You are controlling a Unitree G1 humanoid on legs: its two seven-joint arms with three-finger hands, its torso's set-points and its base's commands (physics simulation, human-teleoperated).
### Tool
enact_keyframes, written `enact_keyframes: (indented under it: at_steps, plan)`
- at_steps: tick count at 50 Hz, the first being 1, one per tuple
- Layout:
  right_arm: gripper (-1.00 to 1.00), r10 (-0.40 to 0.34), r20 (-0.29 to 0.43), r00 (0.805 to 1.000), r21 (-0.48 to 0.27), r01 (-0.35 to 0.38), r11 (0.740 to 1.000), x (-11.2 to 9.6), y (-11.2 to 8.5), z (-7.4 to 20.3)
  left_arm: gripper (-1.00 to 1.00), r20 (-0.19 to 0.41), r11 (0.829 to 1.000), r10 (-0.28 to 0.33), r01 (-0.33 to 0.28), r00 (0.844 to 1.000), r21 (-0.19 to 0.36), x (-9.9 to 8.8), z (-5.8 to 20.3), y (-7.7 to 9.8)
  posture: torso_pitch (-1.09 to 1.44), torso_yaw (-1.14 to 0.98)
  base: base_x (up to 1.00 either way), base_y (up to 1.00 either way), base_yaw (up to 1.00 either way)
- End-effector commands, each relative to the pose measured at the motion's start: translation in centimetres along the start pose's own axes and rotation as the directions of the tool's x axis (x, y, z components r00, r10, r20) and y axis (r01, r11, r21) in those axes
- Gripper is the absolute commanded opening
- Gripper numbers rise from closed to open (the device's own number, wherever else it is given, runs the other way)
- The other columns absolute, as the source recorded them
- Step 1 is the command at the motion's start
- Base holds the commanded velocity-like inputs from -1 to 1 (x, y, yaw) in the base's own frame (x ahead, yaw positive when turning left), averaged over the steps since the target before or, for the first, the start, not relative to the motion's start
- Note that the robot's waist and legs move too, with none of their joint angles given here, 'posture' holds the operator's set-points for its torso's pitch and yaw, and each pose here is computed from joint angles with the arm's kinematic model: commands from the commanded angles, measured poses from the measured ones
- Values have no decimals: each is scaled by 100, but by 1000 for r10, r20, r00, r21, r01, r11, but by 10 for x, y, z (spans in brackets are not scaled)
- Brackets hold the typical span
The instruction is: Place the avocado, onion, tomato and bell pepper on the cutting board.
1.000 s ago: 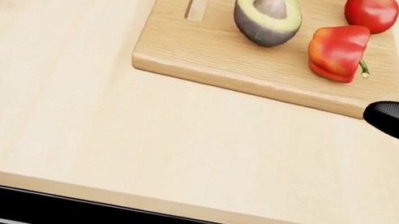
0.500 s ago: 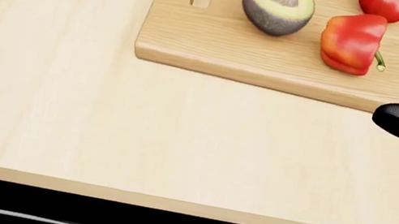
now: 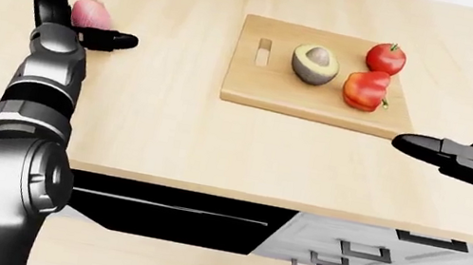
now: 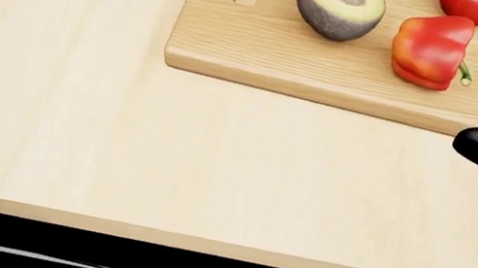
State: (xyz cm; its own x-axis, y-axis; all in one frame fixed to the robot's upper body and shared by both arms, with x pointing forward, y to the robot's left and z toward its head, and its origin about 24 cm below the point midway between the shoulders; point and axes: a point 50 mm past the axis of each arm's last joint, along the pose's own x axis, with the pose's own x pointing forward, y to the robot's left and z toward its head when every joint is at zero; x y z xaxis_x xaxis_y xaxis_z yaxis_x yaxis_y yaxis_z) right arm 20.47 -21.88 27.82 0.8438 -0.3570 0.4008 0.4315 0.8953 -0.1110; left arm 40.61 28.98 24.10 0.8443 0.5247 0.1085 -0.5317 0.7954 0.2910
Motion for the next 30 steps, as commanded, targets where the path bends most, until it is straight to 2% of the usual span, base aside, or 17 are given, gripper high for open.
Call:
enact_keyframes:
  at_steps: [1, 11, 12, 14, 16, 20, 21, 24, 27, 30]
  plan:
    - [100, -20, 72, 997, 4, 20, 1000, -1, -3, 11, 58, 85, 999, 27, -25, 996, -24, 2, 25, 7, 43, 15, 0, 0, 0]
    - [100, -23, 72, 997, 2, 22, 1000, -2, -4, 10, 23, 88, 1000, 23, -23, 996, 1, 1, 25, 6, 43, 15, 0, 0, 0]
    - [100, -23, 72, 997, 3, 23, 1000, -2, -4, 10, 11, 89, 1000, 20, -21, 996, 4, 1, 24, 4, 43, 15, 0, 0, 0]
    - [100, -23, 73, 997, 2, 23, 1000, -1, -5, 10, 7, 90, 1000, 15, -17, 996, 13, 1, 23, 3, 43, 15, 0, 0, 0]
    - [100, -24, 74, 997, 1, 24, 1000, -1, -6, 11, -11, 91, 1000, 13, -16, 996, 27, 1, 23, 2, 43, 15, 0, 0, 0]
    - [100, -28, 76, 997, 0, 28, 1000, 0, -9, 13, -24, 98, 999, 4, -9, 995, 43, 0, 23, 0, 43, 15, 0, 0, 0]
    - [100, -28, 77, 997, 0, 28, 1000, 0, -9, 14, -38, 99, 999, 4, -8, 995, 48, 0, 24, -1, 43, 15, 0, 0, 0]
    - [100, -28, 78, 997, 1, 28, 1000, 0, -9, 14, -40, 100, 999, 0, -5, 995, 52, 0, 23, -1, 43, 15, 0, 0, 0]
    - [100, -28, 79, 996, 2, 28, 1000, 0, -9, 15, -61, 102, 998, -3, -3, 995, 62, 0, 24, -1, 43, 15, 0, 0, 0]
    - [100, -30, 79, 996, 3, 29, 1000, -1, -10, 14, -66, 106, 997, -8, 0, 994, 72, 0, 25, -2, 43, 15, 0, 0, 0]
